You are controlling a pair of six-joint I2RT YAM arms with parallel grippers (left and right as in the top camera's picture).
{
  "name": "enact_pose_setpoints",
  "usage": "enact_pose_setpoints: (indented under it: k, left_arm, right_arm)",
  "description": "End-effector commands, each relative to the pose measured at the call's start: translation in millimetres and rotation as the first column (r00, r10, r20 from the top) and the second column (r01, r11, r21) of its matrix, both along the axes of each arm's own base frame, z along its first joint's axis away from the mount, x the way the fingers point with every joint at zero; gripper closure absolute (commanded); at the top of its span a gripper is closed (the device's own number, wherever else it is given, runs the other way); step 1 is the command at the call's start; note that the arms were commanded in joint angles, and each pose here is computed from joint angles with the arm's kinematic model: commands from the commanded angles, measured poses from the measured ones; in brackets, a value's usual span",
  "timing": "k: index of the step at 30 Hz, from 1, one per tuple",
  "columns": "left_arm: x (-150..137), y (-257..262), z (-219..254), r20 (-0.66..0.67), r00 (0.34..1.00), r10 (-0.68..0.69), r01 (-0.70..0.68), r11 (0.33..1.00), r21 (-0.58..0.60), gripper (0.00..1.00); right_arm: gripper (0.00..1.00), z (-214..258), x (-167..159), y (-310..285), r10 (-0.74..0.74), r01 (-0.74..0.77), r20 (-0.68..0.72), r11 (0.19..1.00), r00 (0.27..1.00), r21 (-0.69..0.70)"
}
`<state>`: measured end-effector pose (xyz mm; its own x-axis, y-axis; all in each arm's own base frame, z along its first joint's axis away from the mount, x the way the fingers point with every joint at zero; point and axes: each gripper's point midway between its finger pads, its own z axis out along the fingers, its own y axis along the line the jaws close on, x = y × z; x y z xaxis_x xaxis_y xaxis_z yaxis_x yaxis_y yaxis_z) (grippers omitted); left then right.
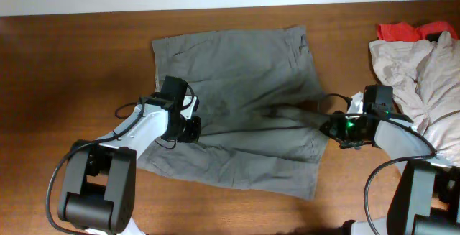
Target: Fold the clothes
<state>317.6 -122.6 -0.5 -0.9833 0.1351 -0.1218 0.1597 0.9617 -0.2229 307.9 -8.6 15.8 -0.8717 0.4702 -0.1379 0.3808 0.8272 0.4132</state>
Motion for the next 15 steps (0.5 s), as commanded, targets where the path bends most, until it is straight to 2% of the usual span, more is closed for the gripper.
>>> enact_pose_setpoints:
  k: [1,3,4,12,15]
  left_arm:
    - [-3,11,-9,-0.009,1.000,0.008,-0.007,0.999,0.054,0.93]
    - [-3,11,-9,-0.009,1.000,0.008,-0.007,0.999,0.054,0.92]
    - [-3,11,-9,-0.009,1.000,0.005,-0.005,0.999,0.054,0.92]
    - [-3,11,-9,-0.009,1.000,-0.002,0.003,0.998,0.058,0.92]
    - [-3,11,-9,-0.009,1.000,-0.002,0.003,0.998,0.059,0.92]
  right_arm:
    - [0.71,-4,-3,0,0.012,-0.012,-0.013,1.000,1.000,-0.016]
    - [0.91,-4,-6,5,0.017,-0.017,-0.024,1.000,1.000,0.010]
    - [0.96,-3,-8,9,0.019,-0.017,-0.032,0.999,0.999,0.035]
    - [0.96,19,-2,30,-0.048,0.054,-0.035,0.978,0.998,0.201]
    - [0.96,38,5,45,-0.073,0.079,-0.032,0.943,0.997,0.324]
